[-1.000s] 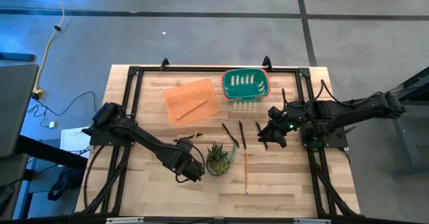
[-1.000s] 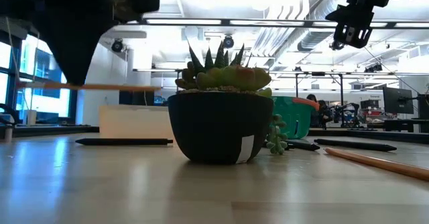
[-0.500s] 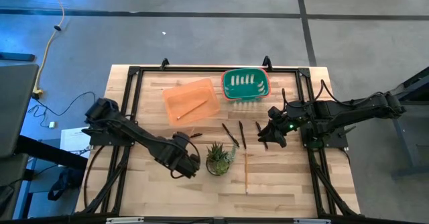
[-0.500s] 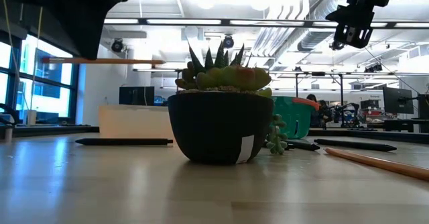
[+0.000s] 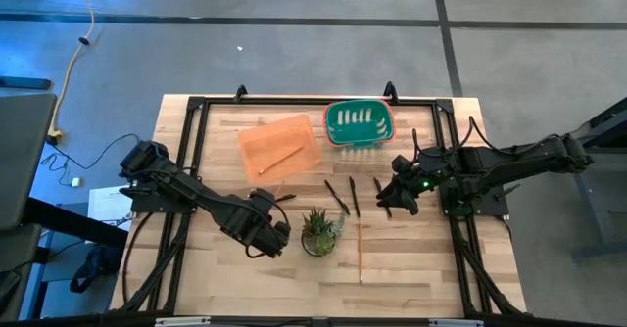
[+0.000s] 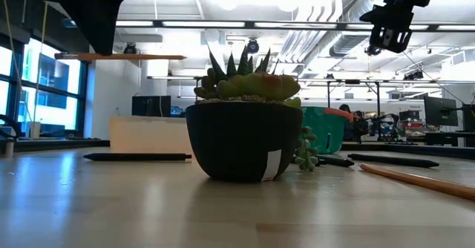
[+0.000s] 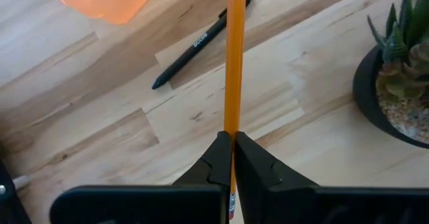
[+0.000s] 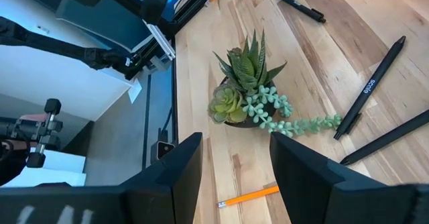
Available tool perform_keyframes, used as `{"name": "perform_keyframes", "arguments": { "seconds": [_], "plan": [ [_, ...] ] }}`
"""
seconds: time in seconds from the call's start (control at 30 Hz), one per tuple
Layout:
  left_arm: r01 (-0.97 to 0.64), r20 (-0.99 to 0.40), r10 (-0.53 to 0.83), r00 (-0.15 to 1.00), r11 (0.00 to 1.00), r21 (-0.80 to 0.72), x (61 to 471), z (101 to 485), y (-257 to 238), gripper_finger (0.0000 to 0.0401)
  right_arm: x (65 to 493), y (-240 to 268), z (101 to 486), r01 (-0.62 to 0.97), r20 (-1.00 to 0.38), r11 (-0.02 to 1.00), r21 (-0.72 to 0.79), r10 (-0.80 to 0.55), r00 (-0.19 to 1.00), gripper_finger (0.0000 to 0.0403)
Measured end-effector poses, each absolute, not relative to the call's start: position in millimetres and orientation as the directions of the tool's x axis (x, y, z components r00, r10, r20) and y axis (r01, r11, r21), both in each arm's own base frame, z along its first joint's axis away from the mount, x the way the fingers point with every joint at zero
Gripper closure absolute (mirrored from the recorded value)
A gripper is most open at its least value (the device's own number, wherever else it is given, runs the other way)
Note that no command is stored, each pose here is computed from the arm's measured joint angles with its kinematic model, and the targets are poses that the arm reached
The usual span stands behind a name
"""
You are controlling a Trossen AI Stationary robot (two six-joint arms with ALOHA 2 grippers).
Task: Sort pens & pencils
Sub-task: Put the orange pencil into the orange bin
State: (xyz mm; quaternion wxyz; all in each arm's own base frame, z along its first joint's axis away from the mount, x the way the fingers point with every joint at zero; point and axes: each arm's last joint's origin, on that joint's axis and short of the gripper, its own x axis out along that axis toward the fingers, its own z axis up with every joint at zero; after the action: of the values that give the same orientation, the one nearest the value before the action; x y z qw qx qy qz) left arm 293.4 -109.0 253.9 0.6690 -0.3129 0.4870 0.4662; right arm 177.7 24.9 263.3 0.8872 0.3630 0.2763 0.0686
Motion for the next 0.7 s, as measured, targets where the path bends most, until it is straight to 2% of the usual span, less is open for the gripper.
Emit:
{"name": "perform_keyframes", "arguments": {
  "seconds": [0.3,0.7],
  "plan": [
    [-0.925,-0.926,0.361,0.108,0.379,0.040,288.5,261.2,-105.4,0.0401,177.9,24.3,263.2,0.097,-0.443,0.727,0.679,0.302,0.844,0.0238],
    [-0.877,-0.891,0.432,0.142,0.473,0.089,281.6,272.1,-100.0,0.0401,178.3,24.1,263.8,0.102,-0.437,0.721,0.685,0.295,0.850,0.0238]
  ]
}}
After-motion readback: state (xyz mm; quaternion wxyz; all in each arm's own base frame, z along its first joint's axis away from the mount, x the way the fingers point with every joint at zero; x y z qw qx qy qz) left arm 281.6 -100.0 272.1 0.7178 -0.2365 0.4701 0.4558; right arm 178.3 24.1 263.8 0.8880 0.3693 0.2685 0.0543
